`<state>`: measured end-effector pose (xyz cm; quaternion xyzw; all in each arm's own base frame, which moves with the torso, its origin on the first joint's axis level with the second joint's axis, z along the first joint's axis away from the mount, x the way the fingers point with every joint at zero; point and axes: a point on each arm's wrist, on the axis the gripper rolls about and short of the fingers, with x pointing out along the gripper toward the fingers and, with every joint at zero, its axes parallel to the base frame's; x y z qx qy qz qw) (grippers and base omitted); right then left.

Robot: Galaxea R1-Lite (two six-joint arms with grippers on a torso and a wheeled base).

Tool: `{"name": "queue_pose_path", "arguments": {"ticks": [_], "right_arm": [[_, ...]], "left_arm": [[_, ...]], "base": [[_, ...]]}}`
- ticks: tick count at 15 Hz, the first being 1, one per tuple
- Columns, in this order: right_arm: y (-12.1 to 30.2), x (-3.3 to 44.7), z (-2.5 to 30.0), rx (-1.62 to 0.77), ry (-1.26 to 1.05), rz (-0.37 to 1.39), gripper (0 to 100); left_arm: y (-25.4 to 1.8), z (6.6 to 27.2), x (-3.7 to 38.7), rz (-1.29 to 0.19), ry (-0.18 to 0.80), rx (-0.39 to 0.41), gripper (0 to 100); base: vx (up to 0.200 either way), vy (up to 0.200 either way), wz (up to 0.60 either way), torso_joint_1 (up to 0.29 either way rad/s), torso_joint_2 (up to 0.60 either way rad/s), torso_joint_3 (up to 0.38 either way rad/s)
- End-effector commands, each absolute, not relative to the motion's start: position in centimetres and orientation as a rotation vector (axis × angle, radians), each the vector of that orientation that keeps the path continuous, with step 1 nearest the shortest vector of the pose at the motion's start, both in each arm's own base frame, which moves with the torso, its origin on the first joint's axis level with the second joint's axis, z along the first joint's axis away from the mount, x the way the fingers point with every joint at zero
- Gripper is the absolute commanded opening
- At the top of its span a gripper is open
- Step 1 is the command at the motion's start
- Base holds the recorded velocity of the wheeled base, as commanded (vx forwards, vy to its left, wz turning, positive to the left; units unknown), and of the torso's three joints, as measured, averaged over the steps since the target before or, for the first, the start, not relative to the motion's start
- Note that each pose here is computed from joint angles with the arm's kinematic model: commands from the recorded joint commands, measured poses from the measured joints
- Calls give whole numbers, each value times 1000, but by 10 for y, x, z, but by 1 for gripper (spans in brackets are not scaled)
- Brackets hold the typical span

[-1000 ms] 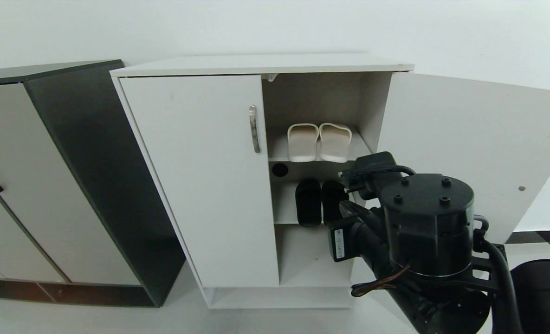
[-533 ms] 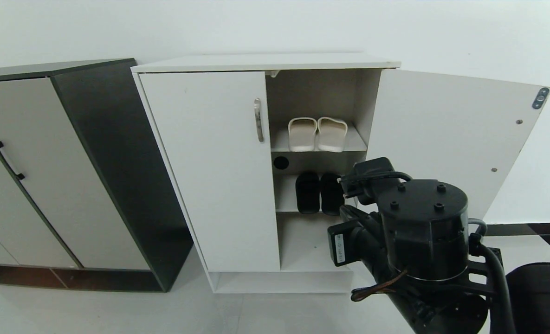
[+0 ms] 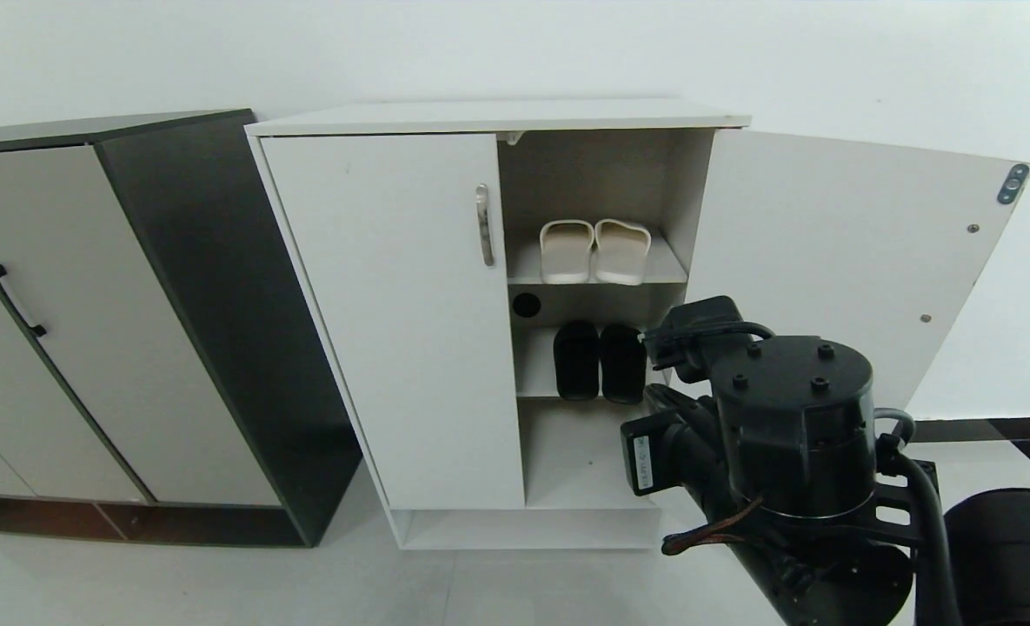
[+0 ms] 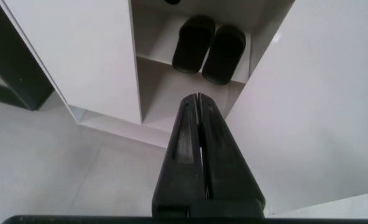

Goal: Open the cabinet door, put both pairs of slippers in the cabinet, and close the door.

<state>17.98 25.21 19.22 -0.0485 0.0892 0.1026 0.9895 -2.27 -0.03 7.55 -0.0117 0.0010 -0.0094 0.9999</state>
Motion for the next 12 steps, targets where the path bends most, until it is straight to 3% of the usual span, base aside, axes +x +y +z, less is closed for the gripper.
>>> {"name": "queue_pose_path", "arguments": {"ticks": [1, 8, 12], "right_arm": [[253, 180, 191, -101, 182, 205, 0], [254, 182, 183, -125, 199, 204, 0], [254, 182, 183, -125, 199, 204, 0]], "left_arm": [[0, 76, -23, -18, 2, -25, 0], [0, 76, -23, -18, 2, -23, 0], [0, 76, -23, -18, 2, -23, 0]], "base": [[0, 0, 0, 0, 0, 0], [0, 0, 0, 0, 0, 0], [0, 0, 0, 23, -233, -309]]}}
